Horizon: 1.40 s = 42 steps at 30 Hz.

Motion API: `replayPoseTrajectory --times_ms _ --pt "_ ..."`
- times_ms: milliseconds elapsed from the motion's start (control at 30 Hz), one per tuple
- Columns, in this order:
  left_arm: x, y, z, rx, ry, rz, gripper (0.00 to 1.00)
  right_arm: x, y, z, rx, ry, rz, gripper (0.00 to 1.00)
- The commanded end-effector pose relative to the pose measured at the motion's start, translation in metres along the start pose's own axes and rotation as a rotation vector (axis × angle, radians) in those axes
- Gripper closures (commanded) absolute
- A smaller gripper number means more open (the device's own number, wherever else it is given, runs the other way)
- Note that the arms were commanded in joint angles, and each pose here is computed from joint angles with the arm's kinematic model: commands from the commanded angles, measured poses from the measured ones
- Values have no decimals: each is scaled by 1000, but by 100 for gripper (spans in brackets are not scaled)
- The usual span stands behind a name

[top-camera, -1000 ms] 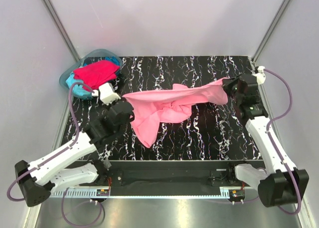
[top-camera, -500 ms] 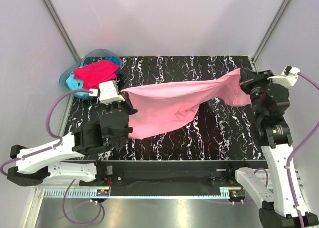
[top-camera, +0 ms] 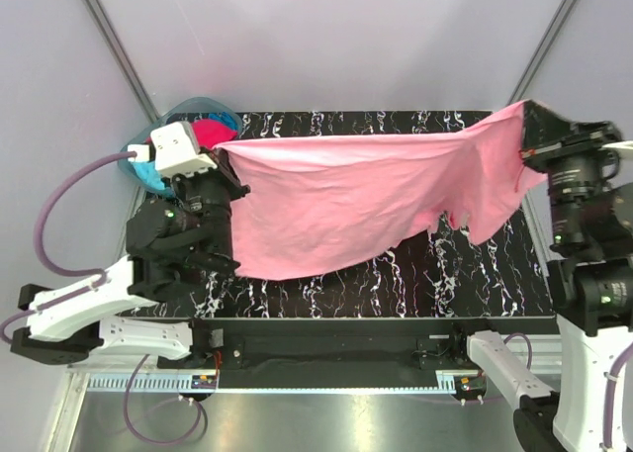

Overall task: Fold and stack the t-shirts
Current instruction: Flatten the tshirt out

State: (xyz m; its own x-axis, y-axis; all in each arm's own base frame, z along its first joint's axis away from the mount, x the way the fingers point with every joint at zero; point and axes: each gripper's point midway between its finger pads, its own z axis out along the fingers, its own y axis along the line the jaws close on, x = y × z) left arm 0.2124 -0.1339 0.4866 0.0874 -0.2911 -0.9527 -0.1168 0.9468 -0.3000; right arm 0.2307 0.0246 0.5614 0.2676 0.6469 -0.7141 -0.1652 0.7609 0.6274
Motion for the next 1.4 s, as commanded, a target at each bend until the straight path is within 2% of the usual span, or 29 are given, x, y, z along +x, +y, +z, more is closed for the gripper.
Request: replayPoseTrajectory --times_ms 0,33,133,300,400,467,633,667,733,767,933,1033,1133,1367 --pt "-40 12 -1 -28 -46 -5 100 -39 32 -4 -86 -79 -48 100" --pt "-33 -5 0 -35 -33 61 100 -39 33 -2 -85 -74 -55 100" --pt "-48 -3 0 -34 -49 8 100 -48 40 -6 -105 -88 -58 100" --pt "-24 -6 2 21 -62 25 100 -28 29 -3 -95 -38 -83 100" --pt "-12 -9 7 119 -74 36 100 -21 29 -4 -109 -14 -109 100" --pt "-13 0 10 110 -72 44 100 -21 30 -6 -110 2 -124 100" --pt "-27 9 8 103 -84 70 100 -33 44 -14 -138 17 -143 100" --pt "-33 11 8 103 -90 64 100 -47 54 -20 -160 -13 -141 100" --pt "-43 9 8 118 -107 75 100 -49 59 -12 -159 1 -158 100" --pt "-53 10 8 122 -120 61 100 -66 72 -18 -187 -33 -159 100" --pt "-97 11 8 125 -172 70 100 -86 93 -6 -215 -46 -181 100" --pt "-106 14 9 106 -172 88 100 -92 96 -12 -222 -58 -189 100" --pt "-102 20 7 102 -159 78 100 -87 97 -22 -244 -38 -187 100" --pt "-85 31 4 62 -117 82 100 -102 98 -51 -248 -83 -189 100"
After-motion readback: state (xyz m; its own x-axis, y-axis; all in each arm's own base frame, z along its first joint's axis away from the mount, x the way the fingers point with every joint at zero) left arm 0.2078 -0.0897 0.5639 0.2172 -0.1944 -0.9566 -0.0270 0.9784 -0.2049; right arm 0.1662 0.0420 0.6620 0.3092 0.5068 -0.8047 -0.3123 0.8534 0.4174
